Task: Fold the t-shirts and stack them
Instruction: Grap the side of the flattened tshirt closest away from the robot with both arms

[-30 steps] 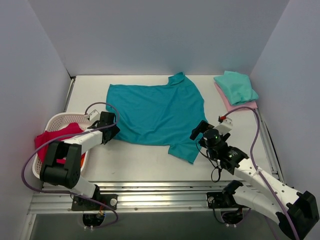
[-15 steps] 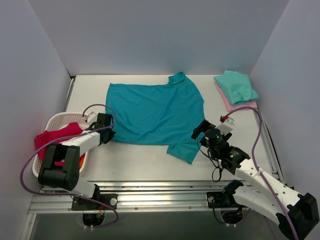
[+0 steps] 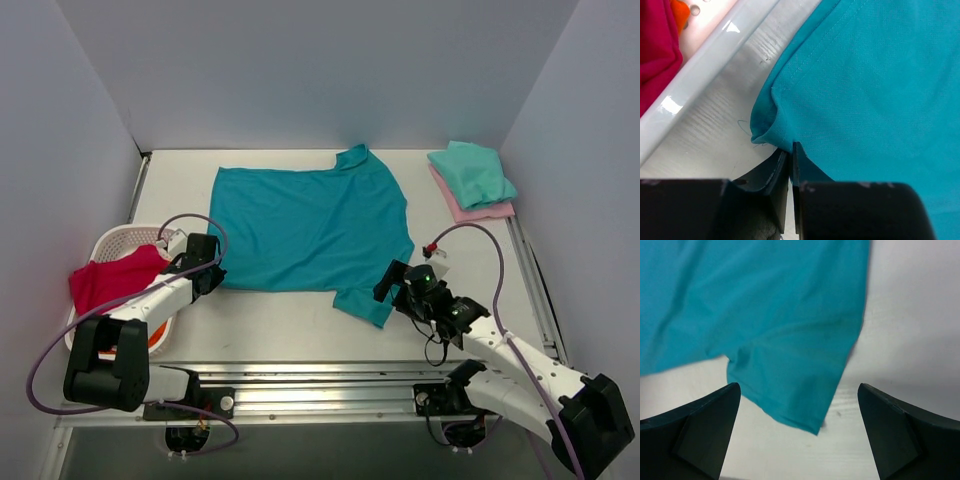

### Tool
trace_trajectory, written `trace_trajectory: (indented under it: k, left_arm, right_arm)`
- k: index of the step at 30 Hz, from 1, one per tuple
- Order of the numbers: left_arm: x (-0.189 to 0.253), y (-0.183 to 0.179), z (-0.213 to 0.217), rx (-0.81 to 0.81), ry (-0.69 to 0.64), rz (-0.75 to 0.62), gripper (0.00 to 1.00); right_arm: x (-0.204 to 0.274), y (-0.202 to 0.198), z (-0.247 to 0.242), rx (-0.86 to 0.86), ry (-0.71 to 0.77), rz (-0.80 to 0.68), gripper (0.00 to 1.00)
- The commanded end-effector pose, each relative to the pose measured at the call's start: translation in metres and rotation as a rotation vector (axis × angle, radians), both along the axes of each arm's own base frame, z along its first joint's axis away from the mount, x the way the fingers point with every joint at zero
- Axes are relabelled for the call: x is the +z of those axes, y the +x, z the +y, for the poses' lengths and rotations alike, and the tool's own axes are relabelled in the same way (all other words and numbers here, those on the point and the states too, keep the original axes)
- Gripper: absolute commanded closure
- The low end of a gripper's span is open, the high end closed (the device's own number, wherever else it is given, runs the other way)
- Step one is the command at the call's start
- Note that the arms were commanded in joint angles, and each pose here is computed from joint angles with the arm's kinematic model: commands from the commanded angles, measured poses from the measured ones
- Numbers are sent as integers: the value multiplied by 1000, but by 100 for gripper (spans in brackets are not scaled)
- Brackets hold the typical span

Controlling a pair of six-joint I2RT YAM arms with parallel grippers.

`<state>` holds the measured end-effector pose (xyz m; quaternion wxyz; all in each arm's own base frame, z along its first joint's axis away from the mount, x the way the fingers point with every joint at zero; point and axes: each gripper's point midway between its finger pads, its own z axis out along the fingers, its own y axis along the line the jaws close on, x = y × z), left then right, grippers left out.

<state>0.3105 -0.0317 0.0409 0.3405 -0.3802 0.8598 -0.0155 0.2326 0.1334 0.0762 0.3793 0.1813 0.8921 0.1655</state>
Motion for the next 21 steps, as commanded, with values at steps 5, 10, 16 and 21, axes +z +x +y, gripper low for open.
trace_trajectory:
  k: [5, 10, 16, 21]
  left_arm:
    - [11, 2, 1, -11, -2, -45, 85]
    - [15, 3, 2, -15, -11, -70, 86]
    - [19, 5, 2, -19, -20, -79, 86]
    - [18, 3, 4, -17, -24, -87, 86]
  right_arm:
    - [-2, -44, -1, 37, 81, 123, 1]
    - [-3, -50, -2, -4, 149, 106, 2]
    - [-44, -60, 22, 19, 209, 187, 5]
    - [-62, -63, 29, 24, 139, 216, 5]
